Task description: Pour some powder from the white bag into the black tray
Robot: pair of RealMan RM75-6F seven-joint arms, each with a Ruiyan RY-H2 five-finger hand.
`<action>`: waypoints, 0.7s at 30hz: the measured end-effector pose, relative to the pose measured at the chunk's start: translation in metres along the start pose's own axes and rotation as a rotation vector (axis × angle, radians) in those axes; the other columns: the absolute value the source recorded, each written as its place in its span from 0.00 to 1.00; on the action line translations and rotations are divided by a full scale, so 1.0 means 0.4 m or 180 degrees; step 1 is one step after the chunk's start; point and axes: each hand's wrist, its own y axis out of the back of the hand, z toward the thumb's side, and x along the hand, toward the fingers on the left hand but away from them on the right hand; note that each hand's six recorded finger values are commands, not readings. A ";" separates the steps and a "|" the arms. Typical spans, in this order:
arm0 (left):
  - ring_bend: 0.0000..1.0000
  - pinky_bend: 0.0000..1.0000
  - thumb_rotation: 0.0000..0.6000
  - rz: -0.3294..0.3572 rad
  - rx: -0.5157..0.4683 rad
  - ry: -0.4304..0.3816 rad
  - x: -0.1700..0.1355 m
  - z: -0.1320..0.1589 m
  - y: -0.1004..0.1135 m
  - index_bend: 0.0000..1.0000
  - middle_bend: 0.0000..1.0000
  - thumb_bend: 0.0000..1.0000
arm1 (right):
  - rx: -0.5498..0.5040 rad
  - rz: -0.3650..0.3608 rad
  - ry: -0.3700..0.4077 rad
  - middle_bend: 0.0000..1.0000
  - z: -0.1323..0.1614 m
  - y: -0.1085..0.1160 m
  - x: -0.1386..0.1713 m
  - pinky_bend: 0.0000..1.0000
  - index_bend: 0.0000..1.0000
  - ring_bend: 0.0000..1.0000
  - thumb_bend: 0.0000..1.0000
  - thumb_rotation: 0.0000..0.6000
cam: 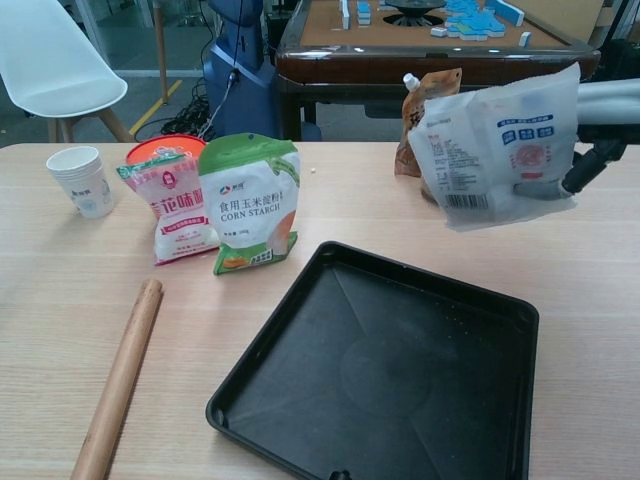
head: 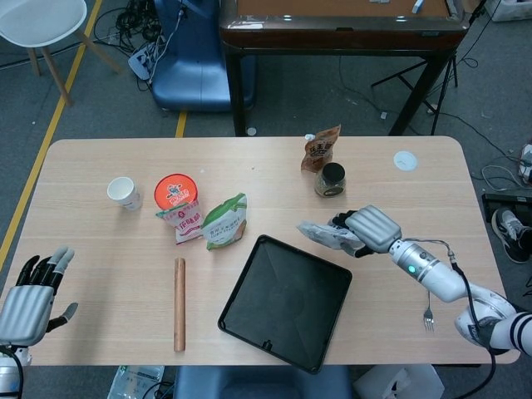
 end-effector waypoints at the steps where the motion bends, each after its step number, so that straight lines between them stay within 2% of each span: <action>1: 0.13 0.07 1.00 0.0003 0.0001 -0.0001 -0.001 0.001 0.001 0.07 0.09 0.21 | 0.0159 0.0081 0.0041 0.67 0.013 0.001 0.004 0.71 0.67 0.63 1.00 1.00; 10: 0.13 0.07 1.00 -0.0001 -0.0018 -0.0010 -0.007 0.006 -0.002 0.07 0.09 0.21 | 0.1296 0.0669 0.0256 0.70 0.056 -0.026 0.025 0.72 0.71 0.65 1.00 1.00; 21: 0.13 0.07 1.00 0.0009 -0.0035 -0.0024 -0.008 0.011 -0.004 0.07 0.09 0.21 | 0.2225 0.0914 0.0425 0.73 0.071 -0.011 0.026 0.72 0.77 0.68 1.00 1.00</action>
